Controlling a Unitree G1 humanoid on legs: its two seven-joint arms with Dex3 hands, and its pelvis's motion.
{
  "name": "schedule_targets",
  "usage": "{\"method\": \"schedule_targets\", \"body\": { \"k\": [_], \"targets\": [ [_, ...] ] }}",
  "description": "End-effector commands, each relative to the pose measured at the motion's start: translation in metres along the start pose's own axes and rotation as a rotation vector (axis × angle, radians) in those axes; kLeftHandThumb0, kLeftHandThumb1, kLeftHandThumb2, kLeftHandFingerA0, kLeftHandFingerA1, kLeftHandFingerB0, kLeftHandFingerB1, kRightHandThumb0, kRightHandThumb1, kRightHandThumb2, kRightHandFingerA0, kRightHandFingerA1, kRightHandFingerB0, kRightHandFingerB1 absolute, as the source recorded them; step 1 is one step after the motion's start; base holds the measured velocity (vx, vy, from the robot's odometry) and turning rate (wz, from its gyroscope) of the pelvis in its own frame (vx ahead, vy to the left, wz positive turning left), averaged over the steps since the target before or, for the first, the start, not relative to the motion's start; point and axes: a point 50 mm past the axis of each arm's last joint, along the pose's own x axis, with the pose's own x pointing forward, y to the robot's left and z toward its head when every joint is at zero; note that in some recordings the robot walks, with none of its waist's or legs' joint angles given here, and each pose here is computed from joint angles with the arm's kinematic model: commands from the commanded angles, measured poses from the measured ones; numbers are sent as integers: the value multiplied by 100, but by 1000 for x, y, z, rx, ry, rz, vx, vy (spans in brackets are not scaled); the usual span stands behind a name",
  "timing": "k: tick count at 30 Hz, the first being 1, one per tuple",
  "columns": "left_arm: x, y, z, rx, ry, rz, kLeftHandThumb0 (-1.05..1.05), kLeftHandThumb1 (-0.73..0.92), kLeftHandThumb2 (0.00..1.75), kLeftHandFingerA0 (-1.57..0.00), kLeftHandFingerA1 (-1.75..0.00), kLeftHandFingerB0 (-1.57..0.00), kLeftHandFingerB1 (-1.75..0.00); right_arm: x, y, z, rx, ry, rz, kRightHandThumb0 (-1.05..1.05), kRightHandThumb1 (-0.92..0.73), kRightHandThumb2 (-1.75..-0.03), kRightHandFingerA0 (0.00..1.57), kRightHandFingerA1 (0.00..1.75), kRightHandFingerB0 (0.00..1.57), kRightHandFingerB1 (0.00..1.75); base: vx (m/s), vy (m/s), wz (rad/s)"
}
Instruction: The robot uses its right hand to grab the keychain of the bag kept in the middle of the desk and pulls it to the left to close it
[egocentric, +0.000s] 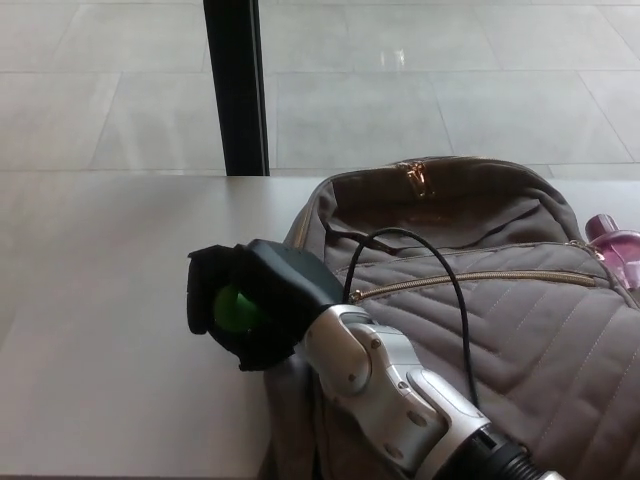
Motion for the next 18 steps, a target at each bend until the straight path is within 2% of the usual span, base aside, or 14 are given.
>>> {"method": "schedule_targets", "body": {
  "k": [1,2,3,4,5,6,7,8,12,14,15,18],
  "targets": [
    [1,-1,-1,-32,10,2,-105,80,70,-77,-117,-63,-116,8,20,44,79,-94,57,-17,-58,-105,85,169,74,139,0,0,0],
    [0,-1,-1,-20,9,2,-105,82,70,-78,-119,-61,-117,8,19,42,84,-73,77,-23,-64,-94,81,167,63,111,0,0,0],
    [0,-1,-1,-3,11,3,-105,80,73,-74,-116,-59,-116,7,16,37,79,-37,122,-36,-72,-67,77,131,37,66,0,0,0],
    [0,-1,-2,-5,13,5,-105,80,73,-74,-116,-59,-116,6,13,34,66,-25,151,-36,-72,-67,77,131,37,66,0,0,0],
    [1,-1,-2,-9,14,5,-105,79,73,-73,-117,-59,-115,5,11,31,52,-13,178,-54,-54,-87,68,90,14,51,0,0,0],
    [2,-2,-2,-10,15,4,-105,80,75,-71,-115,-57,-111,3,7,25,26,17,225,-63,-70,-60,34,70,3,35,0,0,0],
    [1,-2,-2,-20,7,0,-105,79,74,-72,-117,-59,-113,2,2,23,-21,42,256,-79,-72,-62,7,54,0,17,0,0,0],
    [2,-3,-2,-23,4,-14,-105,79,73,-73,-117,-57,-114,-2,-7,17,-38,84,317,-99,-73,-63,0,0,0,0,0,0,0],
    [1,-3,-4,-16,11,-13,-105,77,72,-74,-115,-56,-112,-6,-21,11,-23,107,379,-105,-75,-65,0,0,0,0,0,0,0],
    [0,-3,-5,-15,16,-4,-105,77,71,-78,-116,-62,-114,-9,-34,7,-48,117,382,-105,-77,-68,0,0,0,0,0,0,0],
    [-1,-3,-6,-23,15,-2,-104,41,120,-120,-133,-59,-102,-11,-41,6,-39,114,375,-105,-78,-69,0,0,0,0,0,0,0],
    [-1,-2,-7,-23,25,10,-105,44,122,-121,-134,-60,-103,-14,-55,5,-59,95,347,-105,-80,-71,0,0,0,0,0,0,0]
  ]
}}
